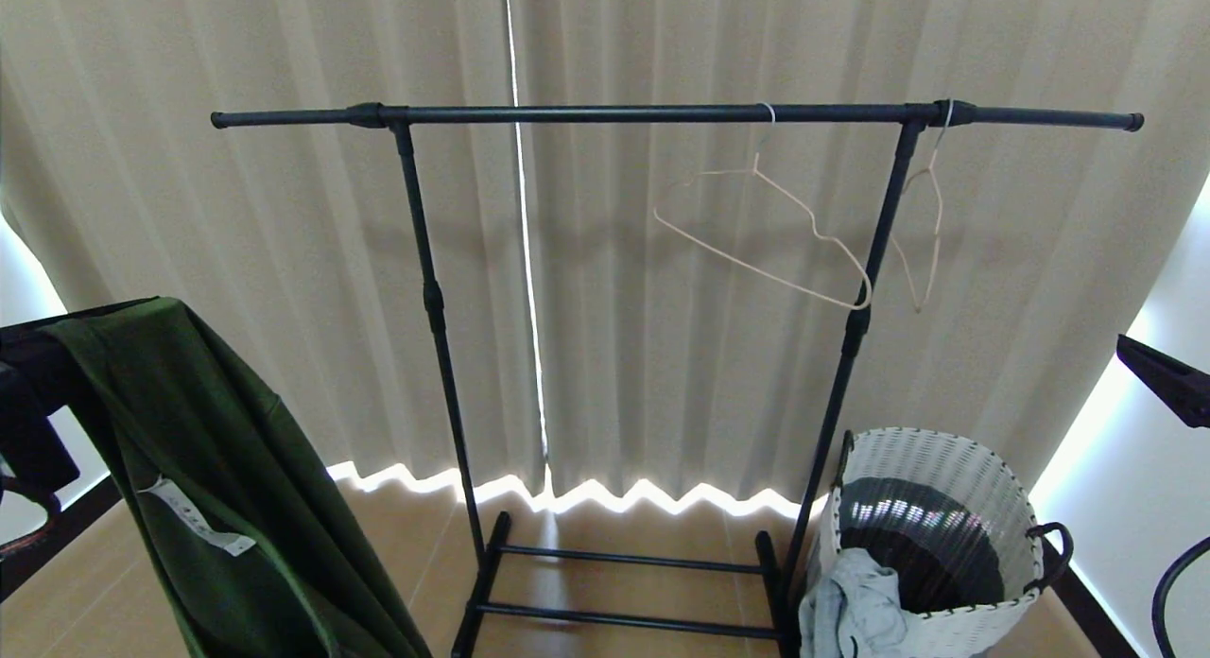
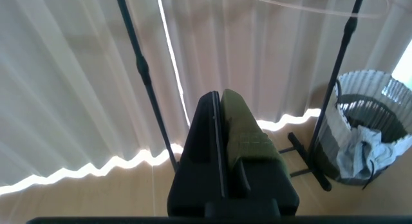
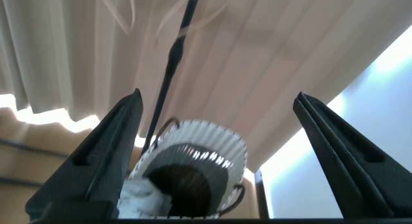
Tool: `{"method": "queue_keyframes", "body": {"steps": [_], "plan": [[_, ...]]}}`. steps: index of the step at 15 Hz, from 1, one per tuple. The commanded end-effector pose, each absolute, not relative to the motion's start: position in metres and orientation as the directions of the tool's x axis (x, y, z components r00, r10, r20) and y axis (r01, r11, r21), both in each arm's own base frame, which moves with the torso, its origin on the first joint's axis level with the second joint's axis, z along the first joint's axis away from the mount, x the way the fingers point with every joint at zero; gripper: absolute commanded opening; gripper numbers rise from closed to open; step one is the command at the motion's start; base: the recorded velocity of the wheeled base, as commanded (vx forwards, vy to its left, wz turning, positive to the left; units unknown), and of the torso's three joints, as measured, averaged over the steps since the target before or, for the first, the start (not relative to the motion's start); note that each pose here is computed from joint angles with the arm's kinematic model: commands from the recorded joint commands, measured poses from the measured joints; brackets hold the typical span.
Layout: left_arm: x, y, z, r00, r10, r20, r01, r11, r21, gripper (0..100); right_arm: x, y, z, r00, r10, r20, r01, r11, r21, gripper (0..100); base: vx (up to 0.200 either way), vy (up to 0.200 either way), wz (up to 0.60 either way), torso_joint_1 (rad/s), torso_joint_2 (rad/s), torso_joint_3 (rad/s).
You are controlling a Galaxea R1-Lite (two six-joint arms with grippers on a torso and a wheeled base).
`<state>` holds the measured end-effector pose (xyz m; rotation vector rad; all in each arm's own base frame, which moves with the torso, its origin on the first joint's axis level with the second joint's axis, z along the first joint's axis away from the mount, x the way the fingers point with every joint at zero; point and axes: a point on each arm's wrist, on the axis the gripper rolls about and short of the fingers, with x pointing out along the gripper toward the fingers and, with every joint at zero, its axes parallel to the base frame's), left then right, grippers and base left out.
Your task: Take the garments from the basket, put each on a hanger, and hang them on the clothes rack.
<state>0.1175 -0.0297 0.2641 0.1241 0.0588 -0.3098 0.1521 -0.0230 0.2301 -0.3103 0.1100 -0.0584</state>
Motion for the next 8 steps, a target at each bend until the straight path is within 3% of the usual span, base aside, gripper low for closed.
{"method": "queue_keyframes", "body": {"steps": [1,6,8], "plan": [[0.1187,-0.0298,0.2632,0.951,-0.298,-0.083,0.306,0.945,0.113,0,0.1535,-0.0232,0.2298,0.993,-0.073,-0.096,0.04,0.952,-0.304,100,0.0,0.0,0.0,0.188,-0.47,-0.305],[0.1175,-0.0298,0.2635,0.95,-0.301,-0.078,0.31,0.941,0.139,0,0.1538,-0.0232,0.2295,0.993,-0.073,-0.093,0.045,0.962,-0.269,100,0.0,0.0,0.0,0.202,-0.48,-0.287],[0.1167,-0.0296,0.2634,0.95,-0.301,-0.076,0.309,0.941,0.139,0,0.1536,-0.0232,0.2278,0.992,-0.073,-0.101,0.043,0.962,-0.268,100,0.0,0.0,0.0,0.1,-0.21,-0.122]]}}
